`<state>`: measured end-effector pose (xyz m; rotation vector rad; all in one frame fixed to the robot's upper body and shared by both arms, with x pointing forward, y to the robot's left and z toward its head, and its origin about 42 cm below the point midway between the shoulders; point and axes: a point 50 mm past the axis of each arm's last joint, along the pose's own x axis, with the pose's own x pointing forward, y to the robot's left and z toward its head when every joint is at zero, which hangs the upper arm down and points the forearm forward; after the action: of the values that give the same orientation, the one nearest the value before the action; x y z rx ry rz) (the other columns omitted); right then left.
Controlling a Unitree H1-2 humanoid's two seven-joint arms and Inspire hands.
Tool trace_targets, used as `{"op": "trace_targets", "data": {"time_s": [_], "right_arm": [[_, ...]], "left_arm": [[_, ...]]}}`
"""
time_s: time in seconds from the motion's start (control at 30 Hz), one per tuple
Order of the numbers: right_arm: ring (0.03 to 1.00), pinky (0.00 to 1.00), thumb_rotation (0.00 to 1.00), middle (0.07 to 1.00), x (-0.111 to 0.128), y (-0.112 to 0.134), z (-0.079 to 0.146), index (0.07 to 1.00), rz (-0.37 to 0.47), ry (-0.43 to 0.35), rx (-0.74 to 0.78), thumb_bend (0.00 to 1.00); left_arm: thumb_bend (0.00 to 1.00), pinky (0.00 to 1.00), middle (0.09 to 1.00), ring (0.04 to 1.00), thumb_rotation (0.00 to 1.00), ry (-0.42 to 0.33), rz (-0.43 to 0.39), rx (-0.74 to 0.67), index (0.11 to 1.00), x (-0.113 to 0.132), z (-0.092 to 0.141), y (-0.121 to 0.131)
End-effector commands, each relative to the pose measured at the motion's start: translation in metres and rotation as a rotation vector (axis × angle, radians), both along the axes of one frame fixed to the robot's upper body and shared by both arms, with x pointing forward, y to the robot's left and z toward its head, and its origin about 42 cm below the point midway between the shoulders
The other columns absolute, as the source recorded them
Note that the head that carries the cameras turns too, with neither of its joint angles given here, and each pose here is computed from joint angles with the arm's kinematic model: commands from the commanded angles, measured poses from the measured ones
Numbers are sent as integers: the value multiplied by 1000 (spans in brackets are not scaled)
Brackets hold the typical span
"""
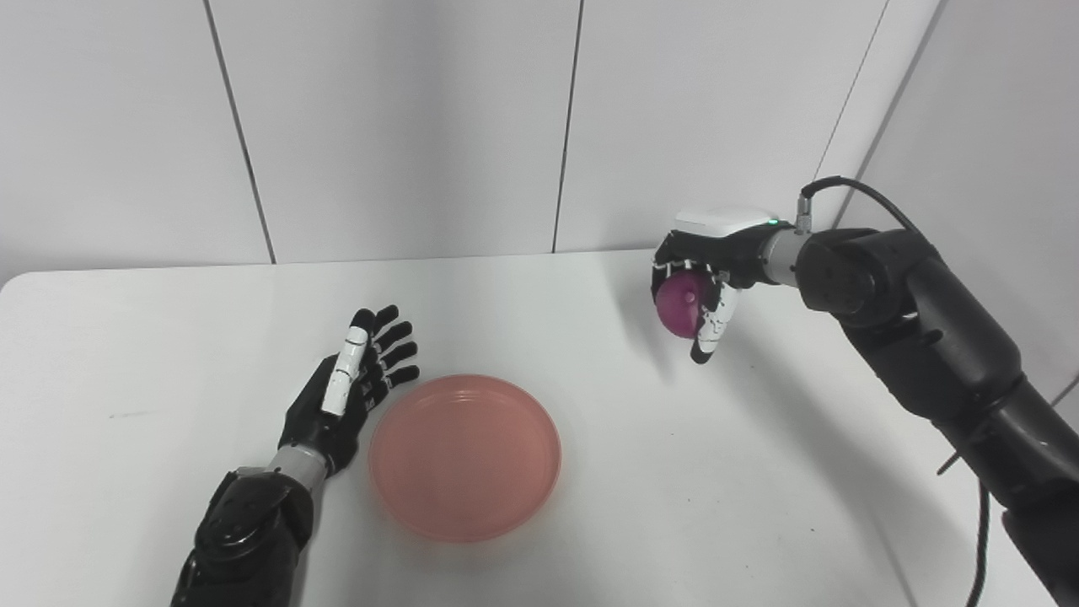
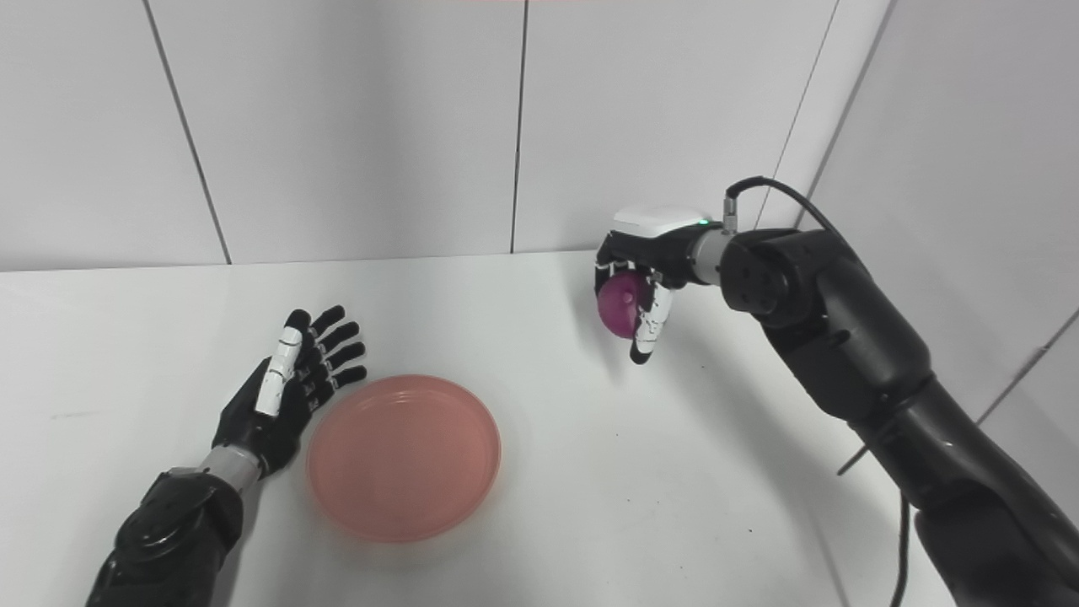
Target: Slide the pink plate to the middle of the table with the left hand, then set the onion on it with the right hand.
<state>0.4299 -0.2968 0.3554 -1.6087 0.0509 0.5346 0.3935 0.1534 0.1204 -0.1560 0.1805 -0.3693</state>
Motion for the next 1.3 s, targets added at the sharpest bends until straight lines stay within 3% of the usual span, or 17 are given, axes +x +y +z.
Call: {"op": "trace_targets", "data": {"time_s": [0.0,0.1,0.33,0.5,0.6,0.97,1.27], "right_arm": [[357,292,1,436,-2,18,37,527,91,-135,-24,526],[399,334,3,446,-9,38,42,528,164,-190,-23,526],[360,300,2,475,-20,79,50,495,271,-231,35,529],[407,357,3,450,-24,106,48,527,375,-273,86,523],[326,270,0,472,-25,116,41,494,444,-292,134,528],[403,358,0,447,-29,138,6,526,503,-233,170,526],[384,328,0,437,-32,141,-22,526,541,-180,191,526]], "left_arm": [[669,831,921,895,943,250,-9,42,908,-33,-59,-3],[673,827,925,897,947,252,-7,42,911,-33,-60,-7],[670,806,918,888,954,252,-1,46,906,-35,-60,-13],[666,790,917,885,956,255,3,46,897,-37,-60,-19],[673,800,920,889,960,252,3,48,898,-38,-60,-22],[651,836,930,894,980,252,11,38,900,-41,-58,-34],[646,811,932,891,974,260,28,32,905,-44,-54,-44]]}}
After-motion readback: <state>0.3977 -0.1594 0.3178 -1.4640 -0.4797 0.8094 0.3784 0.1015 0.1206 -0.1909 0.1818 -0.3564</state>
